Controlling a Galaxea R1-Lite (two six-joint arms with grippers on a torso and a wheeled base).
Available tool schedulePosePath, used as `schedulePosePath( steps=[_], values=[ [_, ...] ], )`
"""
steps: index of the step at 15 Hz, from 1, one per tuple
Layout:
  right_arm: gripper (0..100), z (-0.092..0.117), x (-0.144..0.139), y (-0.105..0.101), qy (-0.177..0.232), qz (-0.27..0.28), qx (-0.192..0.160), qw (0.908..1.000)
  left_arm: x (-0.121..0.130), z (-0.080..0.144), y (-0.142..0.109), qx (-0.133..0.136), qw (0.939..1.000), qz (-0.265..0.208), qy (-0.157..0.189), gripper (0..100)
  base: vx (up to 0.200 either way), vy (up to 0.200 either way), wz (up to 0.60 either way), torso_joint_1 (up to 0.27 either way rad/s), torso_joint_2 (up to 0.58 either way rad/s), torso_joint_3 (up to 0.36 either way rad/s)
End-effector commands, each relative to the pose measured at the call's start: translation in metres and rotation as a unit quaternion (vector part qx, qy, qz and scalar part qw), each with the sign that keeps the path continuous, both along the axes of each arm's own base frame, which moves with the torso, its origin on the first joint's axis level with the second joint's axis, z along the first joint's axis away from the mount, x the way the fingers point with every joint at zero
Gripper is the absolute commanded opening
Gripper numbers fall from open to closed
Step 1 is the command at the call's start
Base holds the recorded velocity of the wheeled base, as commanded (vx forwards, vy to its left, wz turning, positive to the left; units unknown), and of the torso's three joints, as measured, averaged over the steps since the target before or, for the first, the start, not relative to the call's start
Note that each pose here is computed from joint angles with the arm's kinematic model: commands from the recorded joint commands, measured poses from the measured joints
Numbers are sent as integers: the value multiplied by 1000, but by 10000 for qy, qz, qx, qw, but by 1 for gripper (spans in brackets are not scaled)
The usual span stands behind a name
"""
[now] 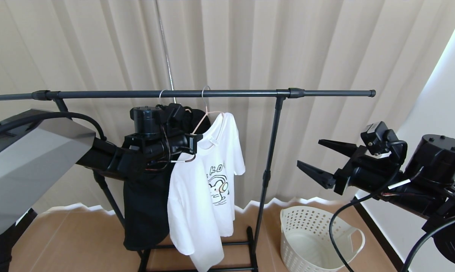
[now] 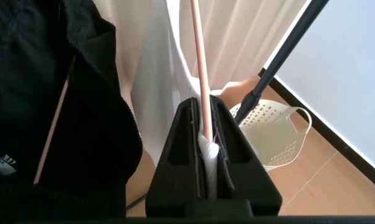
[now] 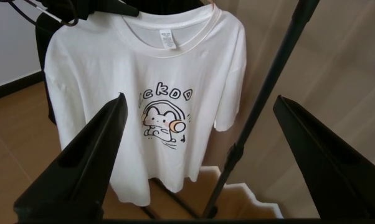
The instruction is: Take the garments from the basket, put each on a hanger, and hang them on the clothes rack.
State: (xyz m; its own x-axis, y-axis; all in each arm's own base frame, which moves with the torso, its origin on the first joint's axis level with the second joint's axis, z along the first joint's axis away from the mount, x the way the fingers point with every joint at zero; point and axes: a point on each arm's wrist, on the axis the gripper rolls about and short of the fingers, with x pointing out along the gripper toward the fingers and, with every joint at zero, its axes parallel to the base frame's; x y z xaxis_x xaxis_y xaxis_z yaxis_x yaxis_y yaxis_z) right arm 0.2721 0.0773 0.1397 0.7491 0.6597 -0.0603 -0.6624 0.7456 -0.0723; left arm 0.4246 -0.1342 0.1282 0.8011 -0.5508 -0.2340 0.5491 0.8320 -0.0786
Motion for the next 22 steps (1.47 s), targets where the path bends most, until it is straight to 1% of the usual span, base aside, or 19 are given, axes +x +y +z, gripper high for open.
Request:
schedulePosePath(
  steps=[1,10,11,14,15,16,17,18,20,21,22],
  values=[
    [100,0,0,0,4,0,-2,10000,0,-1,0,2,10000,-1,12,0,0,0,0,0,0,0],
    [100,-1,0,0,11,7,-4,10000,-1,-6,-1,28,10000,-18,74,0,0,0,0,0,0,0],
    [100,-1,0,0,11,7,-4,10000,-1,-5,-1,20,10000,-16,71,100,0,0,0,0,0,0],
    [100,0,0,0,4,7,-2,10000,-3,2,1,-2,10000,7,-2,100,0,0,0,0,0,0],
    [100,0,0,0,-4,7,0,10000,-9,13,4,-24,10000,15,-76,100,0,0,0,0,0,0],
    [100,0,0,0,-4,7,0,10000,-9,13,4,-24,10000,15,-76,100,0,0,0,0,0,0],
    [100,1,1,1,-21,7,11,10000,-24,32,9,-53,9998,21,-198,100,0,0,0,0,0,0],
    [100,1,1,1,-21,7,11,10000,-34,42,12,-71,9996,21,-256,100,0,0,0,0,0,0],
    [100,2,2,0,-45,-77,11,10000,-52,52,17,-67,9995,17,-294,100,0,0,0,0,0,0],
    [100,9,7,3,-82,-370,30,9993,-72,62,23,-55,9994,13,-329,100,0,0,0,0,0,0],
    [100,14,9,6,60,-661,-23,9978,-85,67,28,-50,9995,29,-296,100,0,0,0,0,0,0]
  ],
)
